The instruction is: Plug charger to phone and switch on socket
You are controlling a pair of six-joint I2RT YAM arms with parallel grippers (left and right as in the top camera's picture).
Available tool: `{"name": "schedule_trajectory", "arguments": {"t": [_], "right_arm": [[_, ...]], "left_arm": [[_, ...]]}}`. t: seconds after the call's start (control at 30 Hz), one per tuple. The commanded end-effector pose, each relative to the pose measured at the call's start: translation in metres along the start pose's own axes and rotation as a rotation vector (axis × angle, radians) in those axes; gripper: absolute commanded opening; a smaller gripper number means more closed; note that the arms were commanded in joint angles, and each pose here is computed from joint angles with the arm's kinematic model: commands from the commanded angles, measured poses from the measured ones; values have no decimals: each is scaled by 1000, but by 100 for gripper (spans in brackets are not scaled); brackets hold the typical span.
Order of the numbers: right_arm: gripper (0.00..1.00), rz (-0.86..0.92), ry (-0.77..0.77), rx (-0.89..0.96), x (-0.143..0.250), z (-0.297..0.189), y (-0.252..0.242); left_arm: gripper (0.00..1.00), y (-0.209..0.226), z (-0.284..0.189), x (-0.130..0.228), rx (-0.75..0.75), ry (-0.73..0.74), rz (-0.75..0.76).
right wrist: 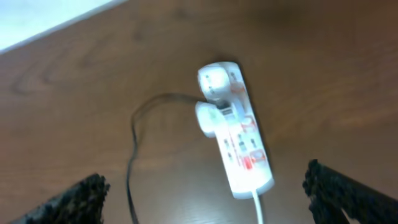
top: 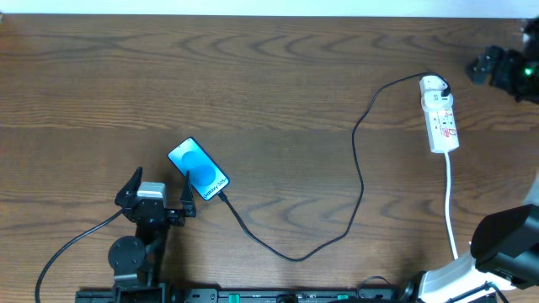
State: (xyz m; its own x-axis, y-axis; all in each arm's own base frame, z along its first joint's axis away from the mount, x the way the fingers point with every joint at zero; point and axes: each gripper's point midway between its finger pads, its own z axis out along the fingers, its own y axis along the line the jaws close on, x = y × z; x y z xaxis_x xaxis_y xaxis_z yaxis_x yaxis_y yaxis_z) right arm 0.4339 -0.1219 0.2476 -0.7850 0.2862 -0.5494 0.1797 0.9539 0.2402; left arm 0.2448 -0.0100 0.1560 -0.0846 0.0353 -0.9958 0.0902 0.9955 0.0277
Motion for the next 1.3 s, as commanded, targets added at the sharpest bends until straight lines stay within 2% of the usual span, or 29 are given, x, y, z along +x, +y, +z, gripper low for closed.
{"name": "schedule_trajectory", "arguments": {"t": [0.0, 0.17, 0.4, 0.73, 1.03, 1.27], "right_arm": [[99, -52, -58, -58, 2, -6, 37], [99, -164, -206, -111, 11, 3, 71], [99, -307, -473, -188, 46, 6, 108], [99, -366, -842, -148, 105, -34, 101], [99, -341, -964, -80, 167, -45, 75], [99, -310, -952, -23, 195, -31, 58]], "left_arm": [[95, -4, 0, 15, 19, 48, -4], [95, -4, 0, 15, 19, 48, -4], [95, -4, 0, 15, 19, 48, -4], [95, -4, 0, 15, 19, 48, -4], [95, -4, 0, 15, 19, 48, -4], [95, -4, 0, 15, 19, 48, -4]]}}
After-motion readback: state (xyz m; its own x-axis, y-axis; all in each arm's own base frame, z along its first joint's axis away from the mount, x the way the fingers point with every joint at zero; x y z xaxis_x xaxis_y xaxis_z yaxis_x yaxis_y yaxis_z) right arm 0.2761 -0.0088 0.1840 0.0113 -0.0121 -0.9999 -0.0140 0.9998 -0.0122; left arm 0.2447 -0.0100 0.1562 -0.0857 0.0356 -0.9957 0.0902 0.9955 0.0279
